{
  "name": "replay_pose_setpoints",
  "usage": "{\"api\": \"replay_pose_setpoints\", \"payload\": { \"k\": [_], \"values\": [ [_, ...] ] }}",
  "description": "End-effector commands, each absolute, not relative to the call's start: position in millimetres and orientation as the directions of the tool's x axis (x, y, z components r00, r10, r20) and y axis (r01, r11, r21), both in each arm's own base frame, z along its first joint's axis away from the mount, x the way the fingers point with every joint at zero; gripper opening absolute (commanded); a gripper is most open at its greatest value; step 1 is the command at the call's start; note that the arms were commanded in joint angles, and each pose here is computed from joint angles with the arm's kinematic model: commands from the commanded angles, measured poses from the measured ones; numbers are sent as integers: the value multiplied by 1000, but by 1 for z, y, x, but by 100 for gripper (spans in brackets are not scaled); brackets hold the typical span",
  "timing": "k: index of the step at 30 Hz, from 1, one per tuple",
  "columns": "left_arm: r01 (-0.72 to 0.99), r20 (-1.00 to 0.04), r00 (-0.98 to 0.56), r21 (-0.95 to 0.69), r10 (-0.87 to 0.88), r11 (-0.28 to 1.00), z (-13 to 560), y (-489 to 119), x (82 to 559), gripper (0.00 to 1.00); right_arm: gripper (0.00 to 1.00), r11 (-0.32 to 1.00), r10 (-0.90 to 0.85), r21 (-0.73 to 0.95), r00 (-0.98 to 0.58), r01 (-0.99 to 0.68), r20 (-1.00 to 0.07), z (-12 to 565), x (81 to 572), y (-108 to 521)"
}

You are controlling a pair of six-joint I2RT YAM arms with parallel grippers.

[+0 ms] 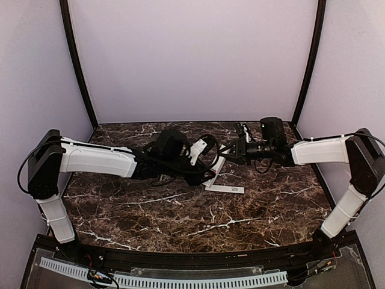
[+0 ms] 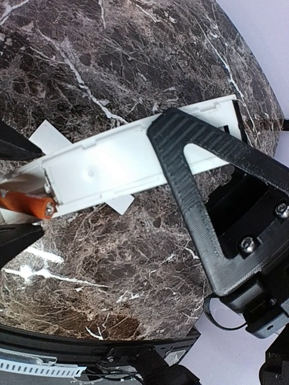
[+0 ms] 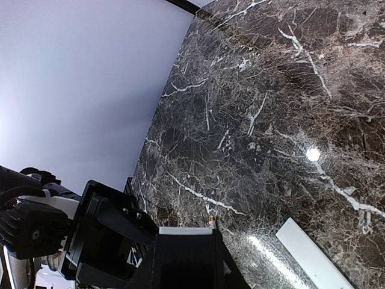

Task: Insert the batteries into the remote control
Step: Adjust the battery in the battery compartment.

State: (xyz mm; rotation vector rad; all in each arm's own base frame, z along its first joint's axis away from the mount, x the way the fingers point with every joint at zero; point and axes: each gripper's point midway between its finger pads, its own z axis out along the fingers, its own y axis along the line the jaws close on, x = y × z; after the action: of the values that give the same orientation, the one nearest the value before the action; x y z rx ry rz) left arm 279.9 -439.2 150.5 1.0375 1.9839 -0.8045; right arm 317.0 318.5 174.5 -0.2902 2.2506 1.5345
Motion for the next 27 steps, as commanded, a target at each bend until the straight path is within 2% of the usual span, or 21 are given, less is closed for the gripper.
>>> {"api": "replay_pose_setpoints", "payload": {
  "k": [1,10,22,27],
  "values": [
    [822,-803,-426,-150,418,550,139,-423,291,35,0,341,34,841,-888,-420,-458,186,316,326],
    [805,-813,-427,-141,397,577,141,-417,294,31,0,349,34,837,-886,-422,-462,187,316,325],
    [786,-819,-467,-212,334,581,143,-414,298,26,0,337,35,840,-886,-426,-463,189,316,326],
    [806,-817,-457,-213,352,553,141,-414,292,39,0,334,29,836,-882,-435,-470,190,316,327]
  ]
}}
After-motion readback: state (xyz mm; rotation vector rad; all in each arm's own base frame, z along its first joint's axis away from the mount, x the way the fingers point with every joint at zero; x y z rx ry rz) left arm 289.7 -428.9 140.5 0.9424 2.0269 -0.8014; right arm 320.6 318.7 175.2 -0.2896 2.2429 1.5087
